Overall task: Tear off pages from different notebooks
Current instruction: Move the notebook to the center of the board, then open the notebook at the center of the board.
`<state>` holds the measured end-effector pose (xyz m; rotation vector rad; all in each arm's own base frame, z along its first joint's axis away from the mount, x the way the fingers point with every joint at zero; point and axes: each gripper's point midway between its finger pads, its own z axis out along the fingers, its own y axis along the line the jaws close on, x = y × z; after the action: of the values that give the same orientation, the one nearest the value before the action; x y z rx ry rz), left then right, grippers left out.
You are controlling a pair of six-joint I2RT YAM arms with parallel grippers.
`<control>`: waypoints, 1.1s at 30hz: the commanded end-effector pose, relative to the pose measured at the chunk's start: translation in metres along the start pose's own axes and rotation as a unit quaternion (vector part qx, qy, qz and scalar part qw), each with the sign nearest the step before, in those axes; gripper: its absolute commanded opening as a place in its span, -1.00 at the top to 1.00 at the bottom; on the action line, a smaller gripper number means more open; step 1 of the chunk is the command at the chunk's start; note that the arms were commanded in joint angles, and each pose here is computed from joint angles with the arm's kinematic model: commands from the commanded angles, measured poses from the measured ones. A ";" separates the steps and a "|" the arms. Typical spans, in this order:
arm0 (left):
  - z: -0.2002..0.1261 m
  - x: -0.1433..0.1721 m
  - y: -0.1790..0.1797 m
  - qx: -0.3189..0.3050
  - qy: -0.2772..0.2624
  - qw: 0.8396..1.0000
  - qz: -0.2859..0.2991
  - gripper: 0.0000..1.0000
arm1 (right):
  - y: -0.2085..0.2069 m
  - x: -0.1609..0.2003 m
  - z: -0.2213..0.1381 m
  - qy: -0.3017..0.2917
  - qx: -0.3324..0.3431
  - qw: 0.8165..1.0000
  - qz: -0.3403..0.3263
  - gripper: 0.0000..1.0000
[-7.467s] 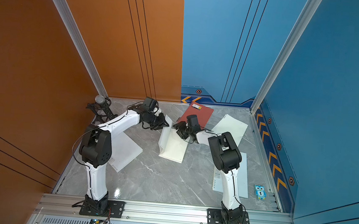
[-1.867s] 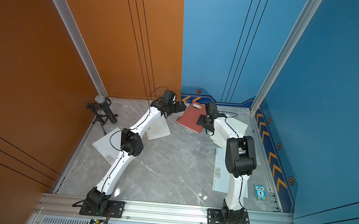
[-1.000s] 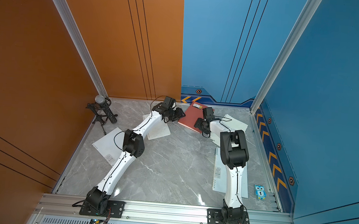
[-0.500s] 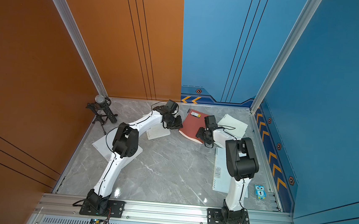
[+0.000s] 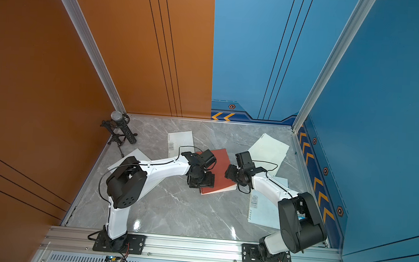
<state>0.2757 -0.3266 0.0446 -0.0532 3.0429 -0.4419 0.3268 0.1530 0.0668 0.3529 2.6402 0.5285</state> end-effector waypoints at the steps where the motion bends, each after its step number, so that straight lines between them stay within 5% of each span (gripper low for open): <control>1: -0.025 -0.018 0.014 -0.002 -0.043 0.999 -0.019 -0.69 | 0.001 0.001 0.000 0.004 -0.010 1.000 0.005 -0.35; 14: -0.032 -0.057 0.030 0.007 -0.068 0.997 -0.039 -0.70 | 0.004 -0.005 0.035 0.039 -0.003 0.999 -0.018 -0.31; 33: -0.017 -0.064 0.021 0.070 -0.031 0.995 -0.068 -0.80 | 0.045 -0.015 0.011 0.026 -0.097 0.995 -0.011 -0.30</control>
<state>0.3344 -0.2937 0.0524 -0.2566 2.9534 -0.5664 0.3442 0.1790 0.0564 0.2844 2.6855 0.6808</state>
